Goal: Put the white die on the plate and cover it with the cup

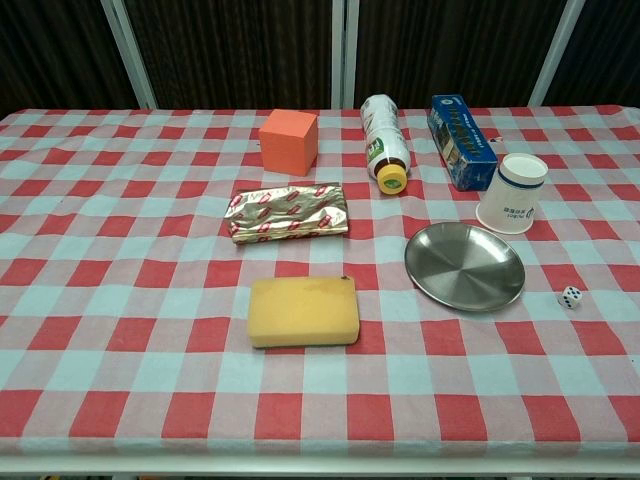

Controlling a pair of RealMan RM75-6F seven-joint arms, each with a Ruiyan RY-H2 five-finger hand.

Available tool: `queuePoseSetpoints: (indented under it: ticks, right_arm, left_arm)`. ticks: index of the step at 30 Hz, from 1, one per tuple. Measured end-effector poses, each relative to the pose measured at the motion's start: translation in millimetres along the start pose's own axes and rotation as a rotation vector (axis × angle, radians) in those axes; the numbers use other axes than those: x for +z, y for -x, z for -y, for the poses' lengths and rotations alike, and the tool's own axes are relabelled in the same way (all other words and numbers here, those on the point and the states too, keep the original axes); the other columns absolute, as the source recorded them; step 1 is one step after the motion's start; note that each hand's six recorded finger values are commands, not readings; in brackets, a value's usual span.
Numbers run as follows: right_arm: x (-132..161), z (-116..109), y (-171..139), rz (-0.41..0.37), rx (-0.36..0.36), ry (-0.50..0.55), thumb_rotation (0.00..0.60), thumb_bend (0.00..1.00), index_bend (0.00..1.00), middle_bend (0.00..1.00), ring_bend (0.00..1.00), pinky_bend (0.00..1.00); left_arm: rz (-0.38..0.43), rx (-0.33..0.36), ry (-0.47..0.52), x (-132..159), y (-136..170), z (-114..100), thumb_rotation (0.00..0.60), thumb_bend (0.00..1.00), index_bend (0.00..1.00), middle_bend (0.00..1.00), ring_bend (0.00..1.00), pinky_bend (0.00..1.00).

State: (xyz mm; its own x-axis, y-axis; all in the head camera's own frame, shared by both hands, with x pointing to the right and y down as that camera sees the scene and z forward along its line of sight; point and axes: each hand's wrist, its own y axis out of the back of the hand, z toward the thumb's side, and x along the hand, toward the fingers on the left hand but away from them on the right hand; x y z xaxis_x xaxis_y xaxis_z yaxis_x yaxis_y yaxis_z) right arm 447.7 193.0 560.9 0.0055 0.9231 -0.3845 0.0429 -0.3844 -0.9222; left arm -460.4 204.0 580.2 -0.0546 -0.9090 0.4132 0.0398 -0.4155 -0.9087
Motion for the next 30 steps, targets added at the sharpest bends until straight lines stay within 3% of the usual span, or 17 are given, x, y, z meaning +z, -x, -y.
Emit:
queuePoseSetpoints:
  ticks: [7, 11, 14, 18, 21, 30]
  right_arm:
    - [3, 2, -2, -0.02, 0.004, 0.014, 0.6, 0.21, 0.06, 0.2, 0.06, 0.14]
    - [7, 3, -1, -0.04, 0.007, 0.013, 0.6, 0.21, 0.08, 0.24, 0.11, 0.19]
    - [12, 7, 2, -0.061, 0.027, 0.005, 0.6, 0.21, 0.12, 0.34, 0.23, 0.28]
    - [22, 17, 12, -0.103, 0.078, -0.015, 0.6, 0.21, 0.17, 0.59, 0.54, 0.6]
    - [31, 29, 23, -0.137, 0.134, -0.038, 0.6, 0.21, 0.21, 0.72, 0.67, 0.71]
    - [63, 83, 54, -0.261, 0.353, -0.148, 0.6, 0.22, 0.33, 0.89, 0.84, 0.87]
  left_arm:
    - [-0.004, -0.001, 0.005, -1, 3, 2, 0.6, 0.0, 0.15, 0.16, 0.04, 0.0]
    - [-0.005, 0.001, 0.014, -2, 4, 2, 0.6, 0.0, 0.15, 0.16, 0.04, 0.0]
    - [-0.002, 0.0, 0.016, -1, 4, 3, 0.6, 0.0, 0.15, 0.16, 0.04, 0.0]
    - [0.005, -0.003, 0.019, 0, 4, 4, 0.6, 0.0, 0.15, 0.16, 0.04, 0.0]
    - [0.004, -0.003, 0.021, -1, 4, 5, 0.6, 0.0, 0.15, 0.16, 0.04, 0.0]
    - [-0.007, -0.016, 0.026, -3, 6, 7, 0.6, 0.0, 0.15, 0.16, 0.04, 0.0]
